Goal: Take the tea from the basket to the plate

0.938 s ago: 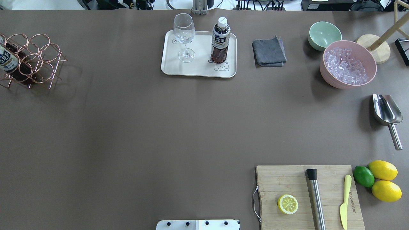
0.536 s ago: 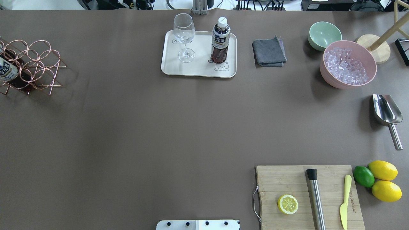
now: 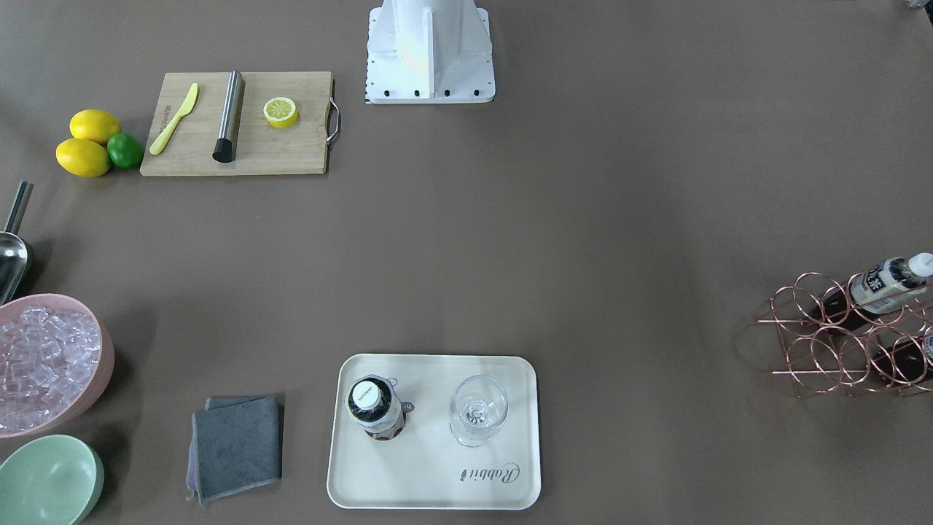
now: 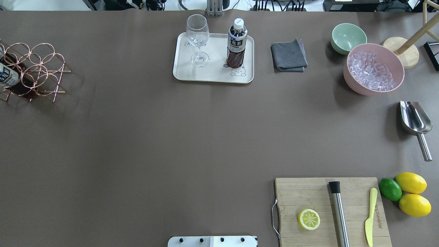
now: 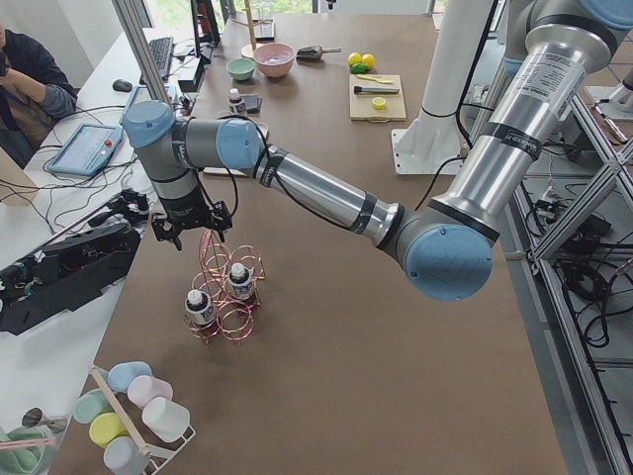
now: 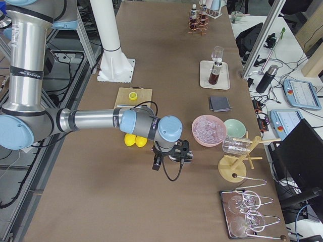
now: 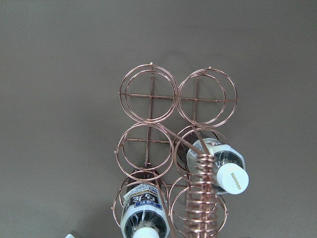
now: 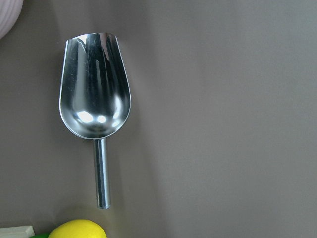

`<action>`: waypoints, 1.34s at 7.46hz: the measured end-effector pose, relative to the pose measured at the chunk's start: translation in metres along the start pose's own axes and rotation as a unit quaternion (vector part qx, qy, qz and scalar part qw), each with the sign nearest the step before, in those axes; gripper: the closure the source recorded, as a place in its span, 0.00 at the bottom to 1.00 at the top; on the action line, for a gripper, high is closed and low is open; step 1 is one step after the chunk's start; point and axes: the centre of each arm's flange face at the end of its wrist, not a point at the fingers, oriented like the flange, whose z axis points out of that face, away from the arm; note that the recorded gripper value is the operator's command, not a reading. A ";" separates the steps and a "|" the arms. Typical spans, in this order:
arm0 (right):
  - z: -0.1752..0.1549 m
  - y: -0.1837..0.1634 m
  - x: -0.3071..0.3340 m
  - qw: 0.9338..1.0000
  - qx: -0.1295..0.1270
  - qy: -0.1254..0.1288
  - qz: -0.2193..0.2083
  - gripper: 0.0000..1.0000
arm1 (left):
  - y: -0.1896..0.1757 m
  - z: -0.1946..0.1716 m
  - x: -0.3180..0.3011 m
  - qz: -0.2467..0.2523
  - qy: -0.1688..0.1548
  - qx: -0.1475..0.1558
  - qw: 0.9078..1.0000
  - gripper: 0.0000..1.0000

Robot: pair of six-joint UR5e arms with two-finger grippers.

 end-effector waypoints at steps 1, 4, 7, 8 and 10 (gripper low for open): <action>0.002 0.001 0.004 1.000 0.000 -0.001 0.002 0.00 | 0.011 -0.007 0.023 -0.070 -0.001 0.001 0.998 0.02; 0.006 -0.001 0.008 1.000 -0.002 -0.001 0.005 0.00 | 0.038 -0.003 0.090 -0.344 -0.001 0.012 0.939 0.02; 0.007 -0.007 0.009 1.000 0.006 0.000 -0.004 0.00 | 0.067 0.040 0.116 -0.495 0.007 0.017 0.869 0.02; 0.007 -0.007 0.010 1.000 0.007 0.000 -0.005 0.00 | 0.080 0.057 0.119 -0.496 0.002 0.023 0.868 0.02; 0.009 -0.006 0.013 1.000 0.006 0.000 -0.003 0.00 | 0.099 0.077 0.128 -0.504 0.005 0.019 0.864 0.02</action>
